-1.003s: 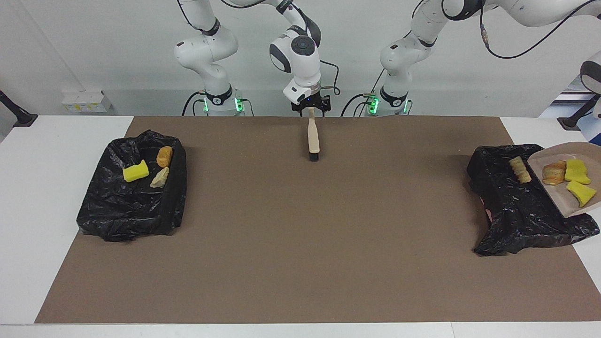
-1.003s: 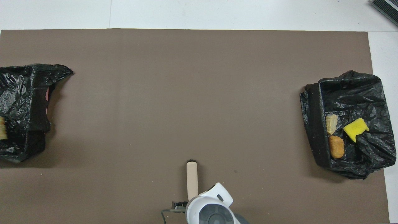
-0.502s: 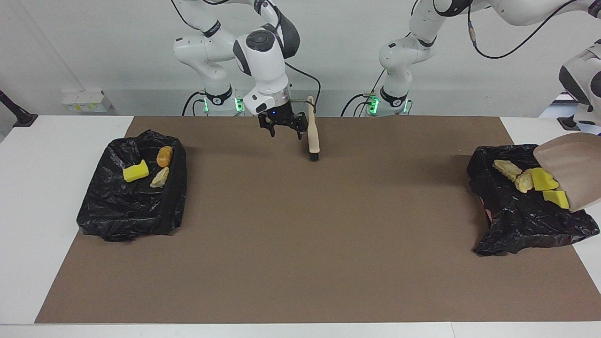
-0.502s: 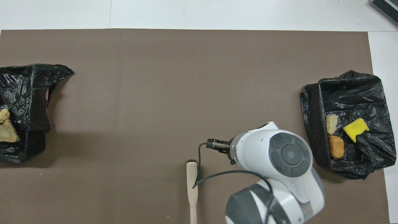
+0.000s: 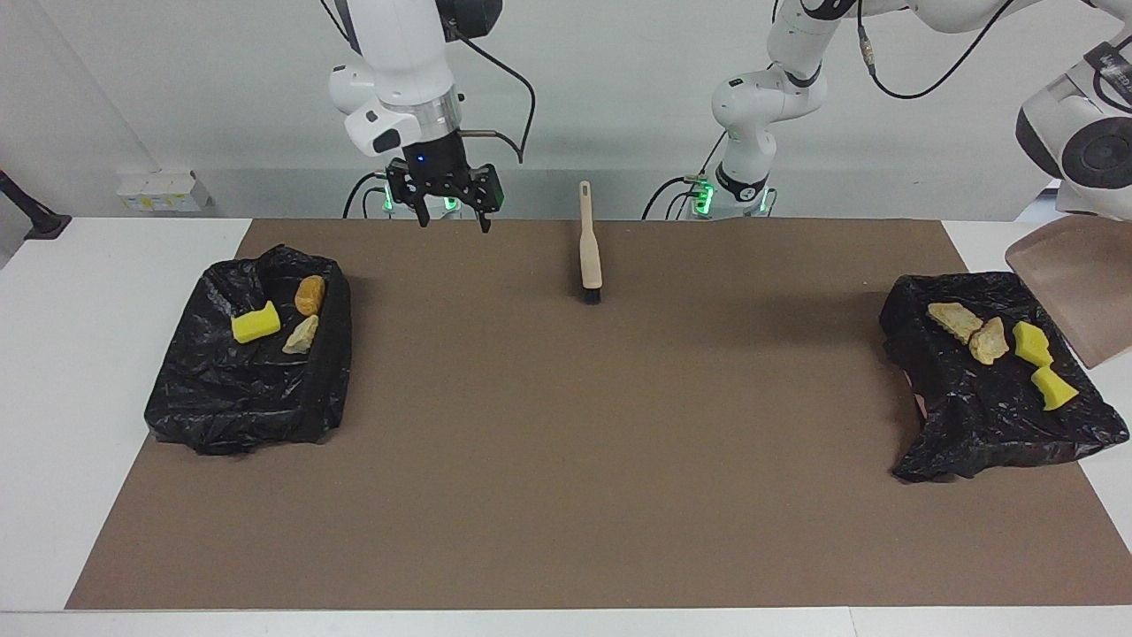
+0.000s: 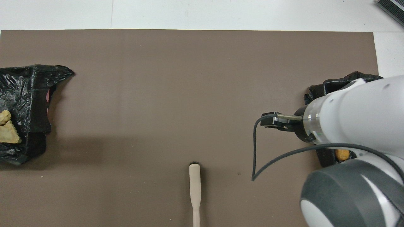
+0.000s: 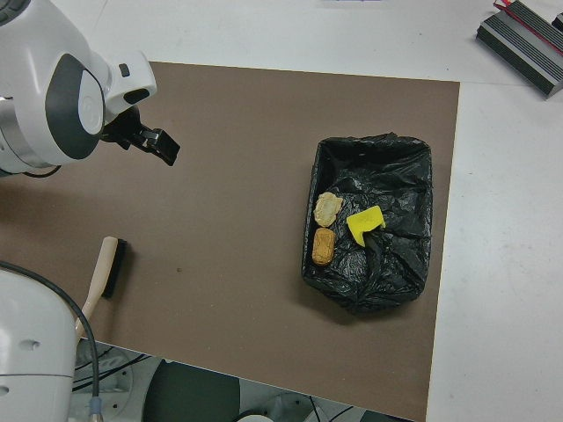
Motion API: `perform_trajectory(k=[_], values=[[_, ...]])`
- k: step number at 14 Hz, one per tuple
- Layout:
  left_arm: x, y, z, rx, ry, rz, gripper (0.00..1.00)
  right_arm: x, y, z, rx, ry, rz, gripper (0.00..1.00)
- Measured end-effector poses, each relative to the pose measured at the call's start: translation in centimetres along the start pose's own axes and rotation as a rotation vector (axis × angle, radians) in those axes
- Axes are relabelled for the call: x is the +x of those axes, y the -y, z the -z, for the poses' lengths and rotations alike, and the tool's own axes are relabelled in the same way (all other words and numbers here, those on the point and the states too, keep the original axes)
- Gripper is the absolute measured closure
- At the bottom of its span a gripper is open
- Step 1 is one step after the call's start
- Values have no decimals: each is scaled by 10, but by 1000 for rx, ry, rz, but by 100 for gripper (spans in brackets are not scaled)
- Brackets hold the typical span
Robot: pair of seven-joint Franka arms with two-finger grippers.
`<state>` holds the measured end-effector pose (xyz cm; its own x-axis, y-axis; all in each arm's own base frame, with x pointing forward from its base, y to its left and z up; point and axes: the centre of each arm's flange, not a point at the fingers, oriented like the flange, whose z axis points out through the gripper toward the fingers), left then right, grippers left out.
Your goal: Sweep and dump trash in bin
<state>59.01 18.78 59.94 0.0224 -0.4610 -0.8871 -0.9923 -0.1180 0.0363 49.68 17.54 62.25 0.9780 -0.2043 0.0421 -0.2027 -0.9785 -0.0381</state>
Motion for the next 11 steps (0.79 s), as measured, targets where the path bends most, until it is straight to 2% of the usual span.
perform_trajectory(k=[2,6,8,11], values=[[9,-8,29,-5,-69,44,69,1,-9,24,-11,-8,-10,0],[47,-20,56,-111,-280,203,69,8,-29,43,-11,-10,-46,0],[62,-24,64,-167,-385,291,69,14,-38,47,-16,10,-62,0],[78,-30,83,-235,-475,431,69,27,-48,56,-32,26,-69,0]])
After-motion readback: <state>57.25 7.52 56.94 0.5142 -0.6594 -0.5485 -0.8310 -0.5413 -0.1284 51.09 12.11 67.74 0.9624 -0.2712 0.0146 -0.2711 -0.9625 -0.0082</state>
